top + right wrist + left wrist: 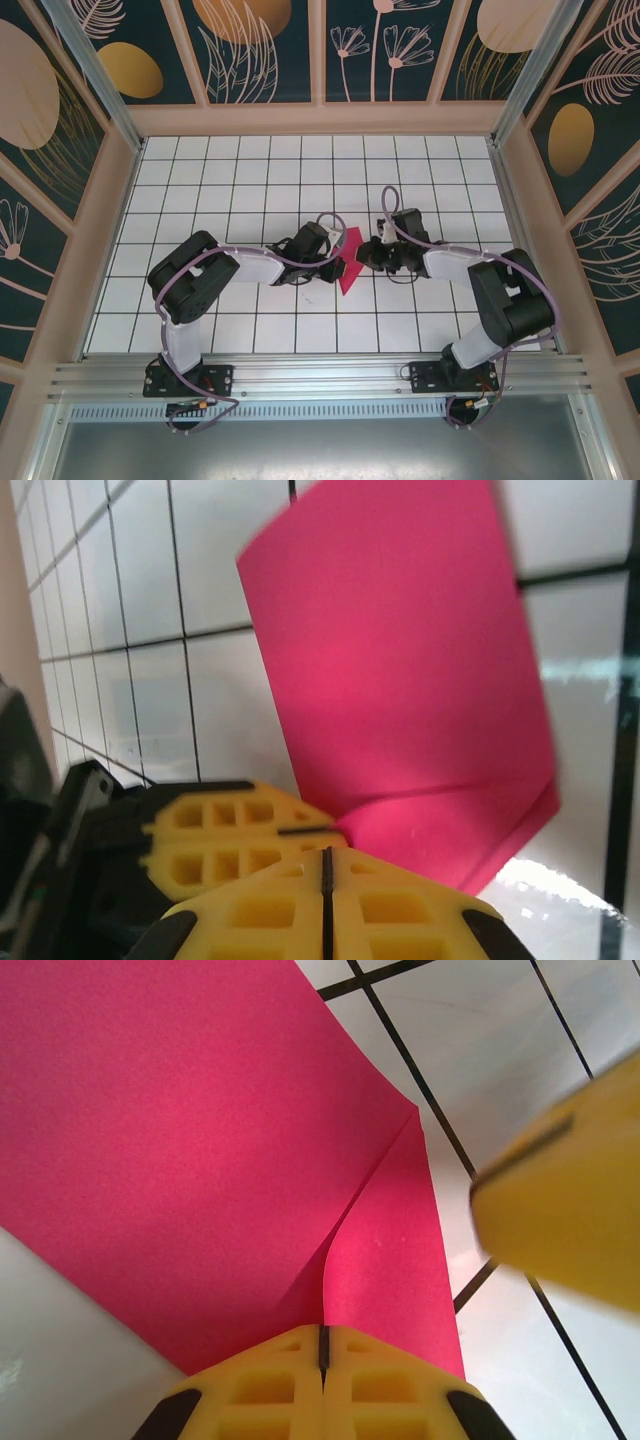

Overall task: Fold a paper plane with a square sheet of paper (pick it up from the middle)
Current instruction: Third fold the triangle at the center of the table.

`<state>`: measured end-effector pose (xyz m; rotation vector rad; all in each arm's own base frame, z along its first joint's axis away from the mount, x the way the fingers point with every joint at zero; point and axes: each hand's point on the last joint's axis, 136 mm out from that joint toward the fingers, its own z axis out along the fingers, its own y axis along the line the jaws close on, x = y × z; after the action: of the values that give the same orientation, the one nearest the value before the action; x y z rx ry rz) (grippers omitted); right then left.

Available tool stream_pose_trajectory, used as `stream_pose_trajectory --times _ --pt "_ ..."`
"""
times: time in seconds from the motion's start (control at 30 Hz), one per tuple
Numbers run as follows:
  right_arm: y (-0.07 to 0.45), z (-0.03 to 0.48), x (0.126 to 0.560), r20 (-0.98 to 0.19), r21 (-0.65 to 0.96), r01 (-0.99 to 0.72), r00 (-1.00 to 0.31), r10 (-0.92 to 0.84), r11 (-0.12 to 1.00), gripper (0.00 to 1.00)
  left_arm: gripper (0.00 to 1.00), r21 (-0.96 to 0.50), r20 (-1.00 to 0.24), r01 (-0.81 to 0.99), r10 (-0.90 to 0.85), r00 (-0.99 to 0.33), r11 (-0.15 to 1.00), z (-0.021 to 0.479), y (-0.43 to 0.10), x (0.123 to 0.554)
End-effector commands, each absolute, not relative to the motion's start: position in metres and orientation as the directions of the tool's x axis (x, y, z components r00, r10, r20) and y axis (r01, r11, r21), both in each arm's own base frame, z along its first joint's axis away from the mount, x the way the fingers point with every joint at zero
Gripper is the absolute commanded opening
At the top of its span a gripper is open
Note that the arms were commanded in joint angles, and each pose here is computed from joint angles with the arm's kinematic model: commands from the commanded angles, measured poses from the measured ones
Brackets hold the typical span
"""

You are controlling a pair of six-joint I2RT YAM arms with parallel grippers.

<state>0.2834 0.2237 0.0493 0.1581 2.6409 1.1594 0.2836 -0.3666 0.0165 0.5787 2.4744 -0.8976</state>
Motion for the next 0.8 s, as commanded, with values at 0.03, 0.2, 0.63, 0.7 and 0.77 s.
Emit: stream_pose_trajectory --times 0.03,0.2,0.63,0.7,0.77 --pt "0.226 0.038 0.271 -0.134 0.757 0.049 -0.964 0.228 0.651 0.09 0.06 -0.452 -0.463 0.490 0.274 -0.843 0.745 -0.008 -0.349 0.272" --pt "0.227 0.022 0.262 -0.100 0.746 0.069 -0.972 0.213 0.662 0.09 0.07 -0.455 -0.459 0.490 0.276 -0.844 0.744 -0.009 -0.348 0.271" --pt "0.226 0.034 0.258 -0.127 0.741 0.041 -0.971 0.200 0.670 0.10 0.07 -0.456 -0.460 0.487 0.271 -0.845 0.745 -0.010 -0.347 0.270" --pt "0.229 0.042 0.255 -0.136 0.756 0.027 -0.971 0.197 0.654 0.10 0.06 -0.455 -0.460 0.486 0.271 -0.846 0.746 -0.010 -0.347 0.270" --pt "0.232 0.045 0.252 -0.137 0.766 0.022 -0.971 0.196 0.642 0.10 0.06 -0.453 -0.461 0.487 0.272 -0.845 0.746 -0.010 -0.347 0.270"
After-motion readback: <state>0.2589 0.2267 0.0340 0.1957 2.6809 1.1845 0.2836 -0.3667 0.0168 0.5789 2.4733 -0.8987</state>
